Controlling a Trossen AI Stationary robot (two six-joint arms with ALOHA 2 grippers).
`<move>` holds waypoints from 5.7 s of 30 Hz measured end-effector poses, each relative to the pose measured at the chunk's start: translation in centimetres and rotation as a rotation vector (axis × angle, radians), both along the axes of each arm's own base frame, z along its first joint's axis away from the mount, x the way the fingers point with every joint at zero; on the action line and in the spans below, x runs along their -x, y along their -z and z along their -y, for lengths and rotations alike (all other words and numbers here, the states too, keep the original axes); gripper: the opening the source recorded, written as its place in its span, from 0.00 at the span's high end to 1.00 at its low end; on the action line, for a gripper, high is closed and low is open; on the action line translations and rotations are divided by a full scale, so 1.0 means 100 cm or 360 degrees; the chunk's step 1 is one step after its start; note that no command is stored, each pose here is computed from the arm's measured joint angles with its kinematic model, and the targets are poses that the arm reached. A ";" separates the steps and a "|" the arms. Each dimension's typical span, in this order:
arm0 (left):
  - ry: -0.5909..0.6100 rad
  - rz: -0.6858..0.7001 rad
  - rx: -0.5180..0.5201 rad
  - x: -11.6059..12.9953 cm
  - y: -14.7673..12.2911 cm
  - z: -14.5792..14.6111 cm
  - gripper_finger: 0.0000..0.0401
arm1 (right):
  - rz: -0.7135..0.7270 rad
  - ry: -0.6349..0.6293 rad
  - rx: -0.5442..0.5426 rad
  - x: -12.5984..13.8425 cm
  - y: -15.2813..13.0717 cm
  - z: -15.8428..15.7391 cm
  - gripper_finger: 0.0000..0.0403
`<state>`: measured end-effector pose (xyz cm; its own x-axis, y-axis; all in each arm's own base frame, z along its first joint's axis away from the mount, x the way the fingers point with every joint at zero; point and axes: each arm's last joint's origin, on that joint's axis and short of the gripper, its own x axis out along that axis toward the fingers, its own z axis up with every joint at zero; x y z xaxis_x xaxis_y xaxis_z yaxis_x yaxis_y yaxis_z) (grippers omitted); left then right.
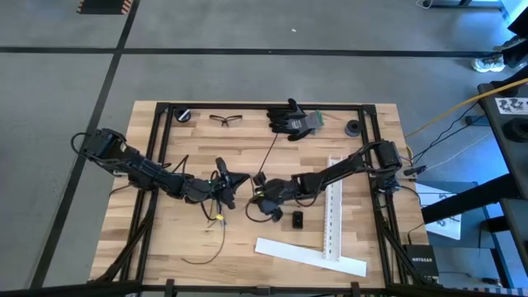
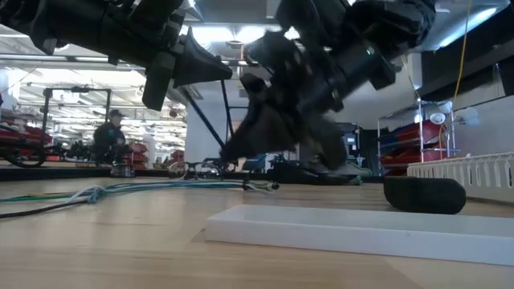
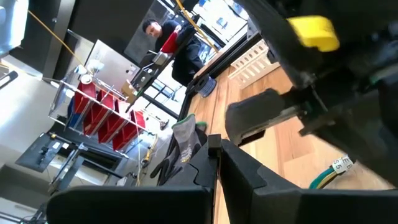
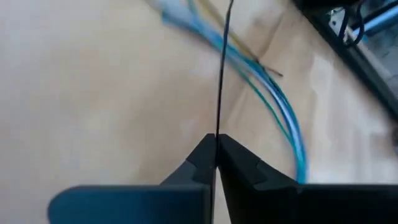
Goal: Ziptie cables
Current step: Wrap the cable wires with the black zip tie
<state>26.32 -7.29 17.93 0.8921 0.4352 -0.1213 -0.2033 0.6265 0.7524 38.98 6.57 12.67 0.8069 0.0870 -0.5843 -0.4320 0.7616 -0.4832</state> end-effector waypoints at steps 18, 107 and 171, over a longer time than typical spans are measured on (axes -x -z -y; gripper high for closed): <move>-0.0009 -0.0103 -0.0123 0.002 0.003 0.003 1.00 | 0.0219 0.0460 -0.1499 0.007 -0.020 -0.043 1.00; 0.0071 -0.0014 -0.0269 0.006 -0.008 0.018 1.00 | 0.0587 0.0934 -0.1935 0.017 -0.020 -0.035 1.00; -0.0030 0.0181 0.0302 0.002 0.002 0.012 1.00 | 0.0390 0.0561 -0.1000 0.042 -0.099 0.021 0.53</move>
<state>26.10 -8.51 17.74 0.8967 0.4307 -0.1018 -0.2930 0.7500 0.5930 34.76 4.45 22.53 0.9489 0.0573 -0.3104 -0.0485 0.9982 0.0360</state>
